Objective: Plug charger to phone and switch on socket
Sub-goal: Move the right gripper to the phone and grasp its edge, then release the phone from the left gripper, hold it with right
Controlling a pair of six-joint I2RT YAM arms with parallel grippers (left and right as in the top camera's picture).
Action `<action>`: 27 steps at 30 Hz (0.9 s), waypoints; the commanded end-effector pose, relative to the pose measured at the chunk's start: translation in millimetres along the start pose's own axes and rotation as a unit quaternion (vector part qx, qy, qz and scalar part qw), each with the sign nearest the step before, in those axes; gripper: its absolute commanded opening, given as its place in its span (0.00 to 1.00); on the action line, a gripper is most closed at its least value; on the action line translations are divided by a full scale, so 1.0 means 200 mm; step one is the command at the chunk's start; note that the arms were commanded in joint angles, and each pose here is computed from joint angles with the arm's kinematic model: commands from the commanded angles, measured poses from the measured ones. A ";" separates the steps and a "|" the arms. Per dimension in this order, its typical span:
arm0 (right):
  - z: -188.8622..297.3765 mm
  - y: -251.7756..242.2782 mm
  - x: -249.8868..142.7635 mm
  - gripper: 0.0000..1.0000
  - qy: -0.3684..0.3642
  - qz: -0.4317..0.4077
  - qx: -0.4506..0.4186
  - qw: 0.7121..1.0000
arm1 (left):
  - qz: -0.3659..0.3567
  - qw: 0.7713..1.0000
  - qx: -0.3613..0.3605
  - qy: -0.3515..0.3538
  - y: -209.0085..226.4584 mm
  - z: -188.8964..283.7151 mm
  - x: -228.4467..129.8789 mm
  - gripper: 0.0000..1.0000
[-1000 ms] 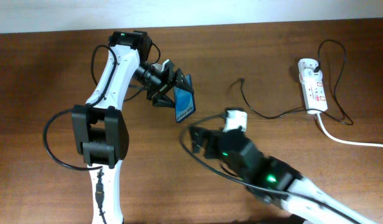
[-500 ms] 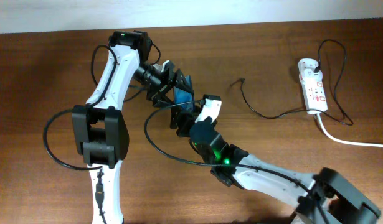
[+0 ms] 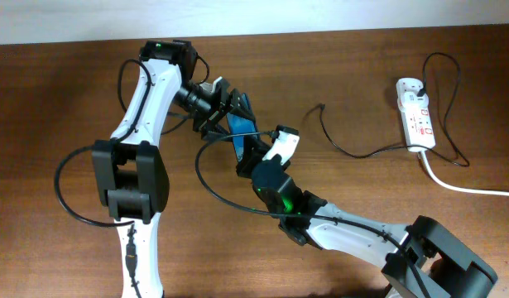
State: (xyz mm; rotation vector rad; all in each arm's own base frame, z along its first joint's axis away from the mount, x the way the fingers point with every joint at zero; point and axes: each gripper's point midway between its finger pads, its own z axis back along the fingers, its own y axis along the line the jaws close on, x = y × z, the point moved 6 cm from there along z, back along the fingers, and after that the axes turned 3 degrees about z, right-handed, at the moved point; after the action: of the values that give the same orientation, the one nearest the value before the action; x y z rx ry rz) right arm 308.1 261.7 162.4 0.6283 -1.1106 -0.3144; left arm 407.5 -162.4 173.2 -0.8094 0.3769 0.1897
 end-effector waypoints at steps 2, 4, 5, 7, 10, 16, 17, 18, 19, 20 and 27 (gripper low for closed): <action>0.00 0.06 -0.02 0.04 0.020 0.031 0.027 0.999 | -0.006 1.000 0.002 0.000 -0.04 0.00 -0.02 0.76; 0.00 0.06 -0.03 0.04 0.023 0.032 0.024 0.999 | -0.005 1.000 0.002 0.000 -0.04 0.00 -0.02 0.86; 0.00 0.05 -0.03 0.04 0.025 0.034 0.022 0.999 | -0.006 1.000 0.002 -0.001 -0.04 0.00 -0.02 0.91; 0.00 0.04 -0.03 0.04 0.025 0.038 0.015 0.999 | -0.009 1.000 0.002 -0.003 -0.04 0.00 -0.01 0.99; 0.02 0.02 0.00 0.04 0.010 0.044 -0.005 0.999 | -0.011 1.000 -0.004 -0.009 -0.03 0.02 0.00 0.99; 0.22 -0.08 0.24 0.04 0.025 0.095 -0.070 0.993 | -0.099 0.988 -0.110 -0.044 -0.06 0.21 0.07 0.99; 0.27 -0.11 0.28 0.04 0.032 0.099 -0.082 0.991 | -0.122 0.985 -0.112 -0.056 -0.07 0.25 0.07 0.99; 0.33 -0.13 0.32 0.04 0.036 0.094 -0.093 0.991 | -0.143 0.981 -0.113 -0.068 -0.10 0.29 0.07 0.99; 0.37 -0.14 0.34 0.04 0.037 0.080 -0.098 0.991 | -0.172 0.975 -0.113 -0.082 -0.15 0.32 0.06 0.99; 0.39 -0.14 0.35 0.04 0.038 0.074 -0.101 0.991 | -0.196 0.970 -0.112 -0.093 -0.18 0.36 0.05 0.99; 0.58 -0.17 0.43 0.04 0.041 0.048 -0.108 0.992 | -0.342 0.916 -0.007 -0.208 -0.41 0.72 -0.30 0.99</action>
State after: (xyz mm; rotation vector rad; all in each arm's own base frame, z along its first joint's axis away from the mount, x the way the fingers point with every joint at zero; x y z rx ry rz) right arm 247.0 161.3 225.9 0.3595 -0.9926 -0.2505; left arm 440.6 -127.9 283.8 -0.9914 -0.1268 -0.1807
